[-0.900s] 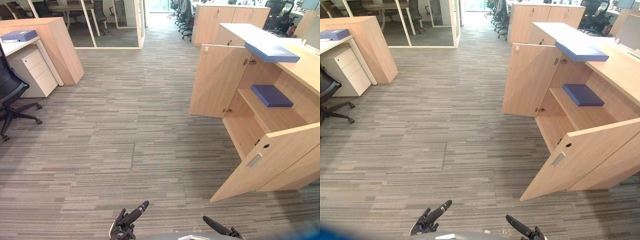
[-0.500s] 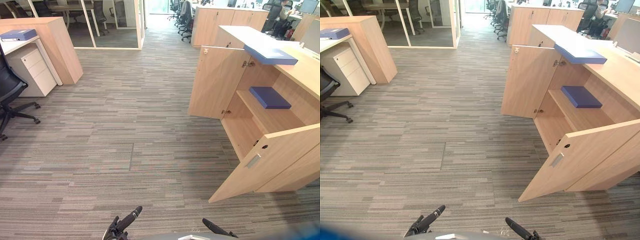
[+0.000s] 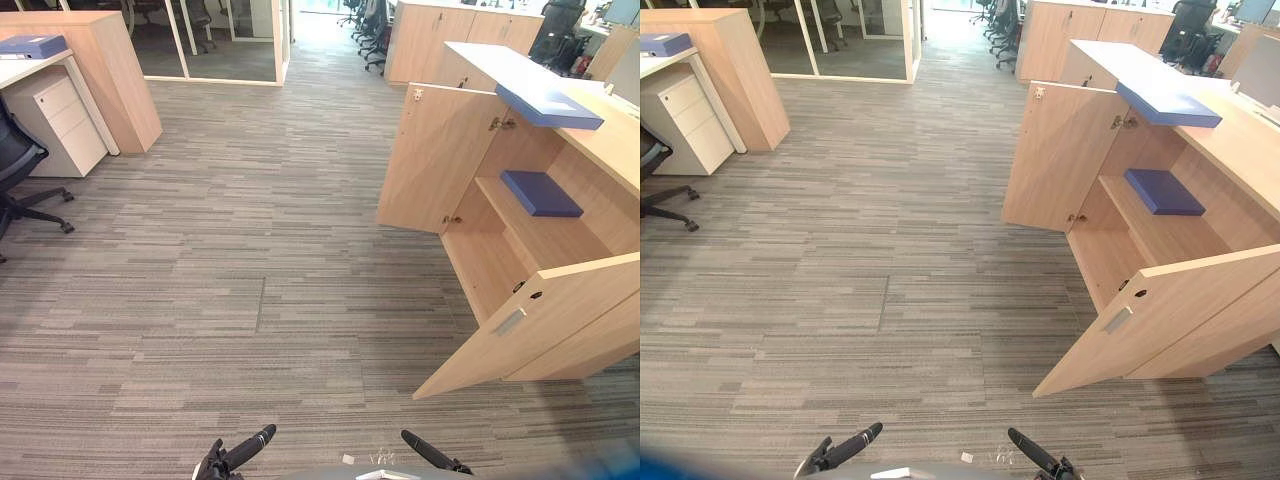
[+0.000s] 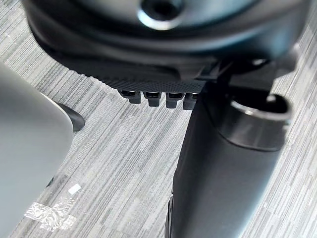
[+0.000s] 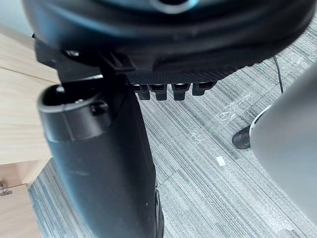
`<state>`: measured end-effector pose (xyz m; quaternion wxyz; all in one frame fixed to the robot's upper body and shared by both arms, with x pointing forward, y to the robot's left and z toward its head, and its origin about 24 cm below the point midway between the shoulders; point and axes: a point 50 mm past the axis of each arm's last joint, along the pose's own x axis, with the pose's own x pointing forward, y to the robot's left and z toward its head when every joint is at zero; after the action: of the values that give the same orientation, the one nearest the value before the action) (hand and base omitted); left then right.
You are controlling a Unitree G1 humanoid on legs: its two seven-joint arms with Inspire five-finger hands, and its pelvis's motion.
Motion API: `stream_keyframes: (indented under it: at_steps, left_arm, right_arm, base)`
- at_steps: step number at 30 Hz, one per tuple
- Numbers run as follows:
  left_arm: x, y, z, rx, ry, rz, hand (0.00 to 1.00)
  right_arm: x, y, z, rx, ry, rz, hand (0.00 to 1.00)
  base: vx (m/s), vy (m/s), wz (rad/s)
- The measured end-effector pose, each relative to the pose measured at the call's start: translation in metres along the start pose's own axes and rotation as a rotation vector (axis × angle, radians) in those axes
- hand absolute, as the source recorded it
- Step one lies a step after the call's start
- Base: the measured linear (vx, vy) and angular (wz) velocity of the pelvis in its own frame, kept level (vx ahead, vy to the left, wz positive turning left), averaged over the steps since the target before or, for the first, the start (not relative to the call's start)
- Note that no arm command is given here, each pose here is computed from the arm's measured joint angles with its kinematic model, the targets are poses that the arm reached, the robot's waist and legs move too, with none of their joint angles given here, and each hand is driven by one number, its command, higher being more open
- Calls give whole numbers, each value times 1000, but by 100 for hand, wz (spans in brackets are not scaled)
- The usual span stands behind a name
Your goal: Walk over to the cabinet, pick up the folder, carry it to the office cabinet, place the folder inside the office cabinet, then close the office cabinet door
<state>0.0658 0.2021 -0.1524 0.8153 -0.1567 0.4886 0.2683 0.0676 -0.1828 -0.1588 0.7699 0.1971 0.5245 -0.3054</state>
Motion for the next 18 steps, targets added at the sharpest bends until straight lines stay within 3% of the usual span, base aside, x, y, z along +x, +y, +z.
stream_keyframes:
  at_steps: [12, 18]
  left_arm:
    - [1, -3, 16, 10, -61, 35, 100]
    - [-9, 0, 25, -254, -124, 97, 100]
  right_arm:
    - [0, 9, 6, 33, -23, 27, 100]
    - [-6, 14, 15, -11, -82, 55, 100]
  base:
    - [-21, -6, 3]
    - [-24, -9, -31]
